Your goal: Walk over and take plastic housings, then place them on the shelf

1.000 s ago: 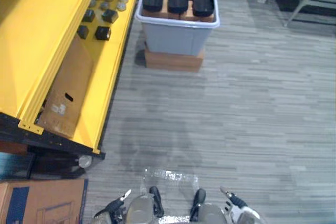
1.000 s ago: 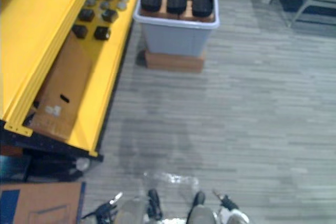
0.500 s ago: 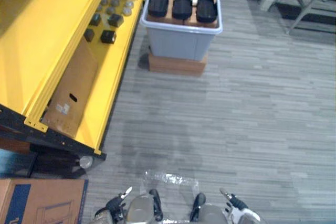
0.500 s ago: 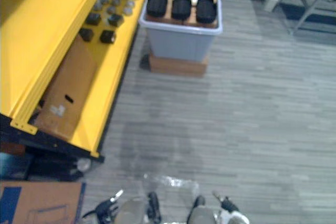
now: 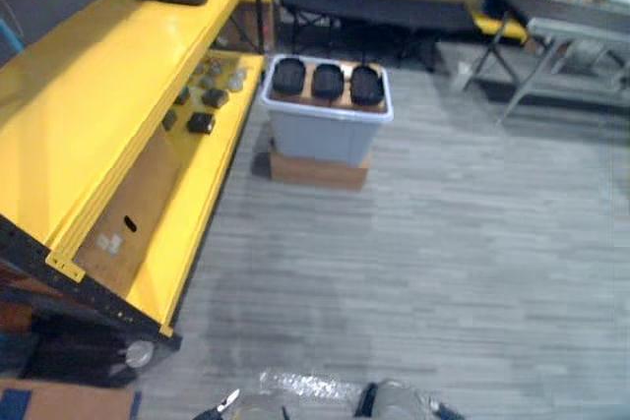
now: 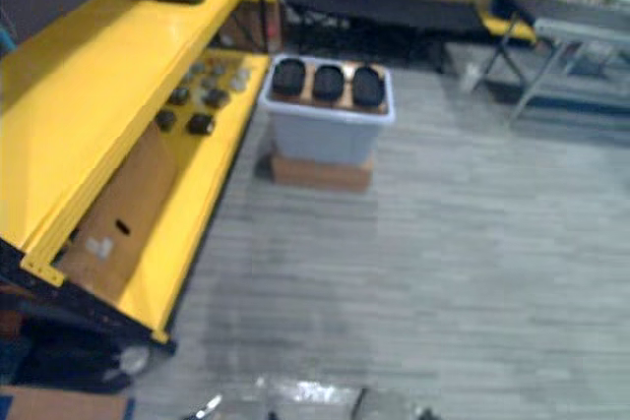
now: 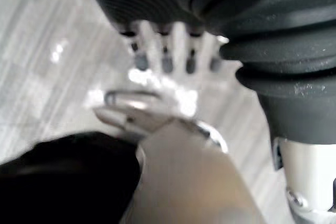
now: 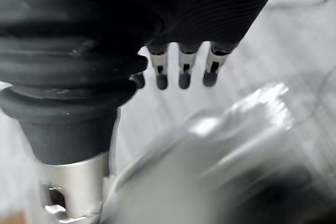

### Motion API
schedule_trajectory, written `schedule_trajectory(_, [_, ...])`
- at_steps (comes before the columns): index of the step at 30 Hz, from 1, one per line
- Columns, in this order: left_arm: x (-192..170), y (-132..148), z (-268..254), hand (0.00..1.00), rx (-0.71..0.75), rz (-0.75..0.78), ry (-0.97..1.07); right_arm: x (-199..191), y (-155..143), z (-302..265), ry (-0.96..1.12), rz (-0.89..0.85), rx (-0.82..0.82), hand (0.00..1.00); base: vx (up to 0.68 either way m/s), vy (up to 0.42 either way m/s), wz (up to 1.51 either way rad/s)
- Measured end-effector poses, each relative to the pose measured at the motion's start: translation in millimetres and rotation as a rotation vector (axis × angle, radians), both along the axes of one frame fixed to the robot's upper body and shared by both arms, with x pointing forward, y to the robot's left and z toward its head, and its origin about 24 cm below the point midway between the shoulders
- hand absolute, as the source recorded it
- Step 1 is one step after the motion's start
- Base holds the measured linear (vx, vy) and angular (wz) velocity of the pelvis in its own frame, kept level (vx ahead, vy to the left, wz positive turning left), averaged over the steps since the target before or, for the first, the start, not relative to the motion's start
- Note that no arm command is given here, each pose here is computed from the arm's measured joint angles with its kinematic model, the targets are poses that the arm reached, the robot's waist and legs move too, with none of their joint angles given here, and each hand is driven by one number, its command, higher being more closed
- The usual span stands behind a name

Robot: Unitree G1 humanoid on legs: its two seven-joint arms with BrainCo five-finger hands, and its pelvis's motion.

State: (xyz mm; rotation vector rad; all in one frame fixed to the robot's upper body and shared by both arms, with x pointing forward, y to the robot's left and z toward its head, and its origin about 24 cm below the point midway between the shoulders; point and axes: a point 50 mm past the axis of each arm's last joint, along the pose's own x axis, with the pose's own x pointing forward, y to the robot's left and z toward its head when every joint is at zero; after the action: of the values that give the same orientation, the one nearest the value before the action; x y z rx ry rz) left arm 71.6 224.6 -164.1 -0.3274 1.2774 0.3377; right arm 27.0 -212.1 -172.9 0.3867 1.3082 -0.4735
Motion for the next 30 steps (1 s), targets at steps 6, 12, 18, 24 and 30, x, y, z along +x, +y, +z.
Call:
schedule_trajectory(6, [1.9,-9.4,-1.1,0.00,0.011,0.007,-0.005,-62.2,25.2,-4.4,0.178,-0.062,0.088,0.00,0.29,-0.148,0.10])
schedule_trajectory(12, [-20.4,-26.8,-8.0,0.00,-0.040,0.134,0.064,-32.9,-19.1,3.0,0.048,0.019,-0.092,0.00,0.38,-0.150,0.18])
schedule_trajectory(18, [-55.4,-29.8,-11.2,0.00,-0.065,0.191,0.128,97.4,-56.7,39.0,-0.364,0.136,-0.298,0.00,0.29,0.073,-0.26])
schedule_trajectory(24, [-65.0,-10.8,-8.2,0.00,0.000,0.138,0.130,112.0,-37.6,36.1,-0.343,0.188,-0.207,0.00,0.39,0.175,-0.01])
schedule_trajectory(30, [2.3,-3.2,1.9,0.00,0.067,0.002,-0.081,56.7,-10.8,9.8,-0.151,0.143,-0.051,0.00,0.37,-0.020,0.04])
